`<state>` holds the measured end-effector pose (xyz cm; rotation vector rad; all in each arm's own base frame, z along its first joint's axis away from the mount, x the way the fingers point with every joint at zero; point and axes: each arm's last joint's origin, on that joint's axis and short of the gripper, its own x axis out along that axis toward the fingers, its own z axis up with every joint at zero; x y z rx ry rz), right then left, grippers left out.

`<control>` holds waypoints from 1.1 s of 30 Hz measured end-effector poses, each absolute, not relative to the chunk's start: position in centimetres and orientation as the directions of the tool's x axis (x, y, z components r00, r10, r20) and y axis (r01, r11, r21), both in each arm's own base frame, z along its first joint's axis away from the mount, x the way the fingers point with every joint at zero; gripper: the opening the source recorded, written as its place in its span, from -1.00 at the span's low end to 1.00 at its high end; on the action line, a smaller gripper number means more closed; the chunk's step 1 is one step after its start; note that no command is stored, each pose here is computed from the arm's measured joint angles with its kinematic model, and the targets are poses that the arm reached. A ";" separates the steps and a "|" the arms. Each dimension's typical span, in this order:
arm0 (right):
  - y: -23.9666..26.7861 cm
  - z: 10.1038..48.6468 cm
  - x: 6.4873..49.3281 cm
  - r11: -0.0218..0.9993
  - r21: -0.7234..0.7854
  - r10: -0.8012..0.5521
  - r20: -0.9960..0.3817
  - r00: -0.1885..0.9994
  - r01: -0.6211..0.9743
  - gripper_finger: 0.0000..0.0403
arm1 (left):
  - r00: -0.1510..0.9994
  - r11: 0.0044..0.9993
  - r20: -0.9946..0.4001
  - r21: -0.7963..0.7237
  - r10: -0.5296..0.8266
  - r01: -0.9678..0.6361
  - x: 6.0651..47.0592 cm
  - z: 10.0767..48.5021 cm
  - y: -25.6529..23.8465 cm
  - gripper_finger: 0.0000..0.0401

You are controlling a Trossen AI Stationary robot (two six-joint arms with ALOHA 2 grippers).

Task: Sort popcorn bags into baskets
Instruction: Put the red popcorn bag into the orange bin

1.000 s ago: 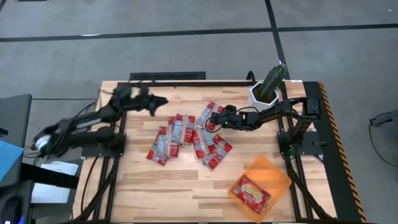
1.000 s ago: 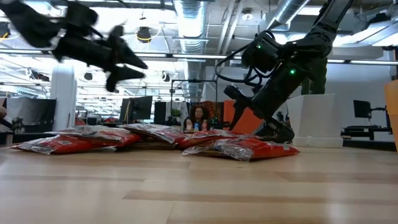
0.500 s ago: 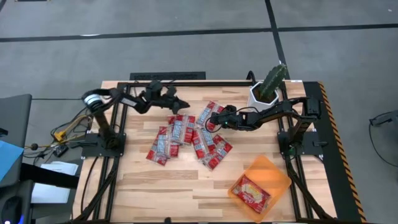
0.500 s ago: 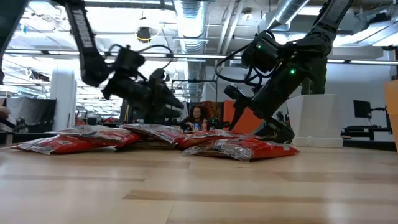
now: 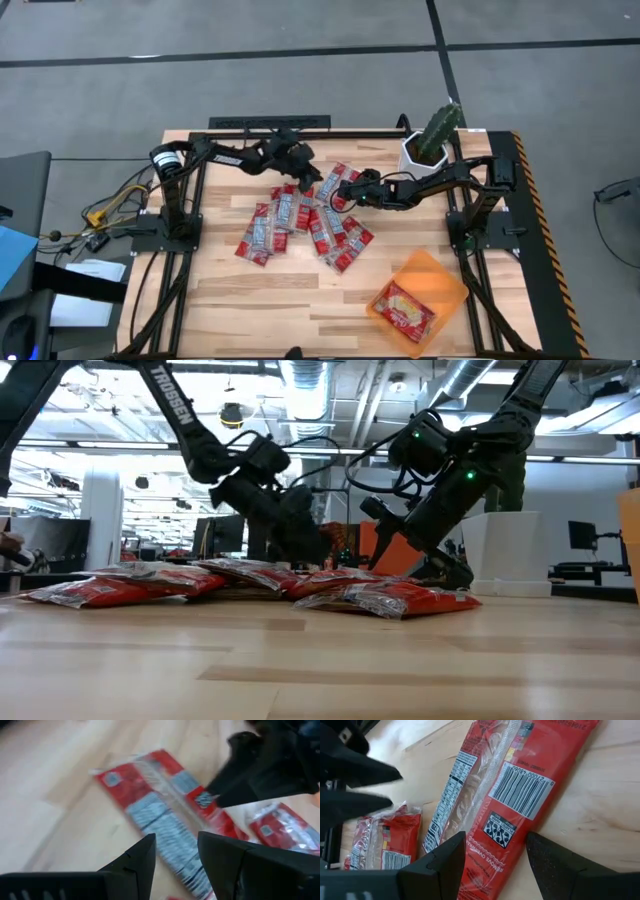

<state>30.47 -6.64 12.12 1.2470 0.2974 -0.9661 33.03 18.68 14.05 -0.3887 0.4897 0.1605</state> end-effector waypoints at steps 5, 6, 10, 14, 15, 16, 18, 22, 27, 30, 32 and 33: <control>-6.6 12.1 30.5 0.001 0.661 -0.453 -0.669 0.590 0.751 0.15 | 0.847 0.907 -0.532 -0.360 -0.005 -0.220 33.8 11.8 18.0 -0.32; -6.6 12.1 30.5 0.001 0.661 -0.453 -0.669 0.590 0.751 0.15 | 0.844 0.902 -0.535 -0.375 -0.020 -0.216 33.8 11.5 18.0 -0.33; -6.6 12.1 30.5 0.002 0.661 -0.454 -0.669 0.589 0.751 0.15 | 0.853 0.889 -0.519 -0.418 -0.064 -0.188 33.9 11.0 17.9 -0.33; -6.6 12.1 30.5 0.001 0.661 -0.454 -0.668 0.590 0.750 0.15 | 0.856 0.885 -0.510 -0.432 -0.082 -0.172 33.9 11.1 17.9 -0.33; -6.6 12.1 30.5 0.001 0.661 -0.454 -0.668 0.590 0.750 0.15 | 0.857 0.884 -0.507 -0.438 -0.091 -0.166 33.9 11.1 17.9 -0.33; -6.7 12.1 30.5 0.001 0.662 -0.454 -0.668 0.590 0.750 0.15 | 0.858 0.883 -0.505 -0.441 -0.097 -0.160 33.9 11.1 17.9 -0.33; -6.8 12.1 30.5 -0.001 0.663 -0.456 -0.666 0.590 0.749 0.15 | 0.856 0.883 -0.508 -0.441 -0.099 -0.160 33.9 11.1 17.9 -0.33; -6.9 12.2 30.5 0.004 0.665 -0.457 -0.663 0.593 0.747 0.15 | 0.857 0.877 -0.504 -0.453 -0.103 -0.161 33.9 11.1 17.9 -0.33; -6.9 12.2 30.5 0.006 0.666 -0.450 -0.664 0.597 0.746 0.15 | 0.859 0.871 -0.501 -0.462 -0.104 -0.165 34.0 11.1 17.9 -0.33; -6.9 12.2 30.5 0.006 0.668 -0.446 -0.664 0.600 0.744 0.15 | 0.864 0.860 -0.492 -0.482 -0.108 -0.167 34.0 11.2 17.9 -0.33; -6.9 12.3 30.6 0.009 0.680 -0.448 -0.653 0.610 0.734 0.15 | 0.865 0.859 -0.488 -0.487 -0.115 -0.161 34.0 11.3 17.8 -0.33; -6.9 12.4 30.7 0.009 0.686 -0.449 -0.648 0.616 0.728 0.15 | 0.865 0.856 -0.487 -0.492 -0.119 -0.159 34.0 11.3 17.8 -0.33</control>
